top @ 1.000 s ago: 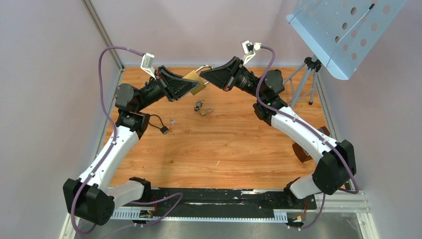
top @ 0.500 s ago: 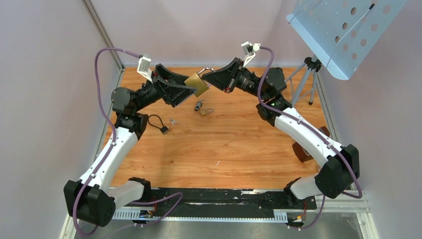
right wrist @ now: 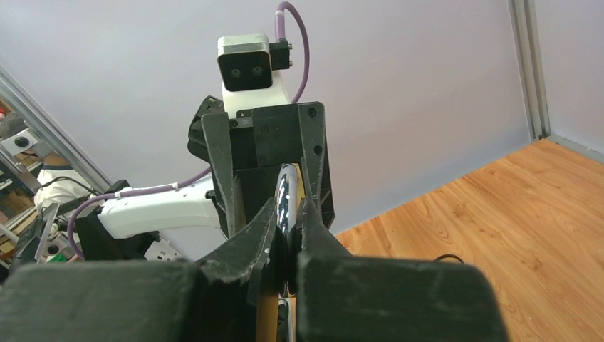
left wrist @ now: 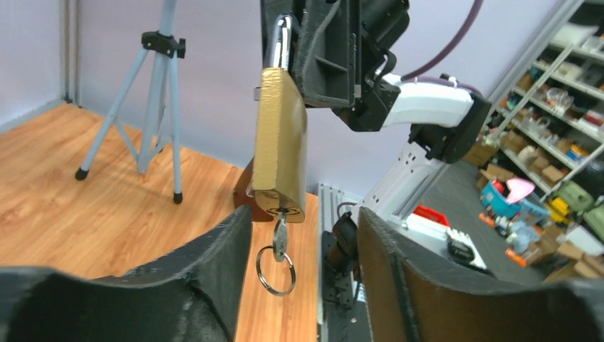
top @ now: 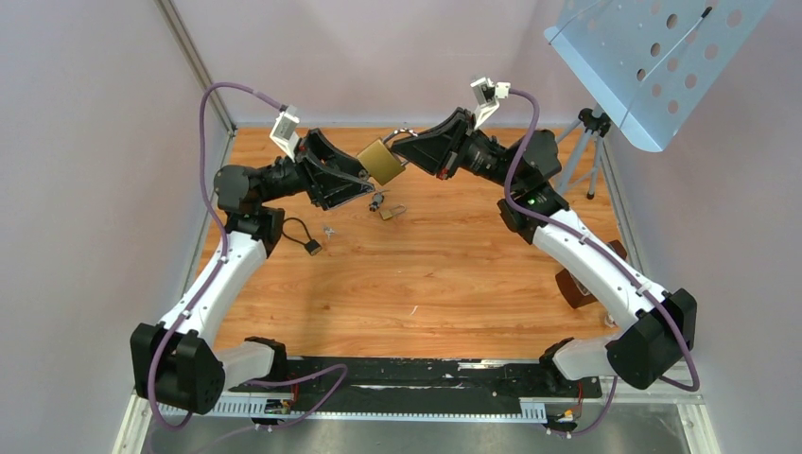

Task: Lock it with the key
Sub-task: Lock the lock, then place the lock at the center of the board.

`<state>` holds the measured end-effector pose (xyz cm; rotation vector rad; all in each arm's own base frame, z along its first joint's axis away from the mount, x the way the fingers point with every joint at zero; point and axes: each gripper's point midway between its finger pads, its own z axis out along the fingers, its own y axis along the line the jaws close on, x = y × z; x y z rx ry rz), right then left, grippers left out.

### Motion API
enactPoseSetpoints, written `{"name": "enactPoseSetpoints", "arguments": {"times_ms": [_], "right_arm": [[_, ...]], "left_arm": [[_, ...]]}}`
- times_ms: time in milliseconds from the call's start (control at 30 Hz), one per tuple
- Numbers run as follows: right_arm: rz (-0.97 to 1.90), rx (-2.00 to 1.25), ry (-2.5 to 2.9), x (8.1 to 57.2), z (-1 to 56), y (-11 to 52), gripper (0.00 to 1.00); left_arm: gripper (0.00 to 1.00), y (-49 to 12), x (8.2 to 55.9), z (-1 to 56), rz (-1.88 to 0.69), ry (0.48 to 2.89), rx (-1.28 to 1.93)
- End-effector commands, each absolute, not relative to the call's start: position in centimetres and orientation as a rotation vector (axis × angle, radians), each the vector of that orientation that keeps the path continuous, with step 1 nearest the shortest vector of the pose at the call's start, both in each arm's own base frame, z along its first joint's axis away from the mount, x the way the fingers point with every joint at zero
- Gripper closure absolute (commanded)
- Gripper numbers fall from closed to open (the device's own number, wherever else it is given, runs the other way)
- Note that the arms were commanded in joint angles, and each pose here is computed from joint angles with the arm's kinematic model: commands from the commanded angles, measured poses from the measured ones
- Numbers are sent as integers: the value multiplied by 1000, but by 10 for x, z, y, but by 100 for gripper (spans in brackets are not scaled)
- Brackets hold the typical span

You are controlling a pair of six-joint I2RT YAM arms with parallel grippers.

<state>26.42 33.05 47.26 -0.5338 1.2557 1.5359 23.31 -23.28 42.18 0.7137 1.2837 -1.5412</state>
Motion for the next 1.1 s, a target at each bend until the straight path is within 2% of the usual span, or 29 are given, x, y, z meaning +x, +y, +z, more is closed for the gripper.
{"name": "enactPoseSetpoints", "arguments": {"times_ms": [0, 33, 233, 400, 633, 900, 1067], "right_arm": [[1509, -572, 1009, 235, 533, 309, 100], [1506, -574, 1008, 235, 533, 309, 100], [1491, -568, 993, 234, 534, 306, 100], [1472, -558, 983, 234, 536, 303, 100], [1420, -525, 960, 234, 537, 295, 100], [1332, -446, 938, 242, 542, 274, 100], [1264, -319, 1057, 269, 528, 263, 100]], "left_arm": [[44, -231, 217, 427, -1550, 1234, 804], [49, -230, 217, 427, -1550, 1236, 802], [68, -230, 218, 417, -1531, 1284, 812], [99, -228, 221, 408, -1479, 1335, 836], [100, -223, 222, 406, -1342, 1334, 866], [100, -218, 218, 396, -1335, 1363, 895], [100, -217, 243, 372, -1294, 1482, 788]]}}
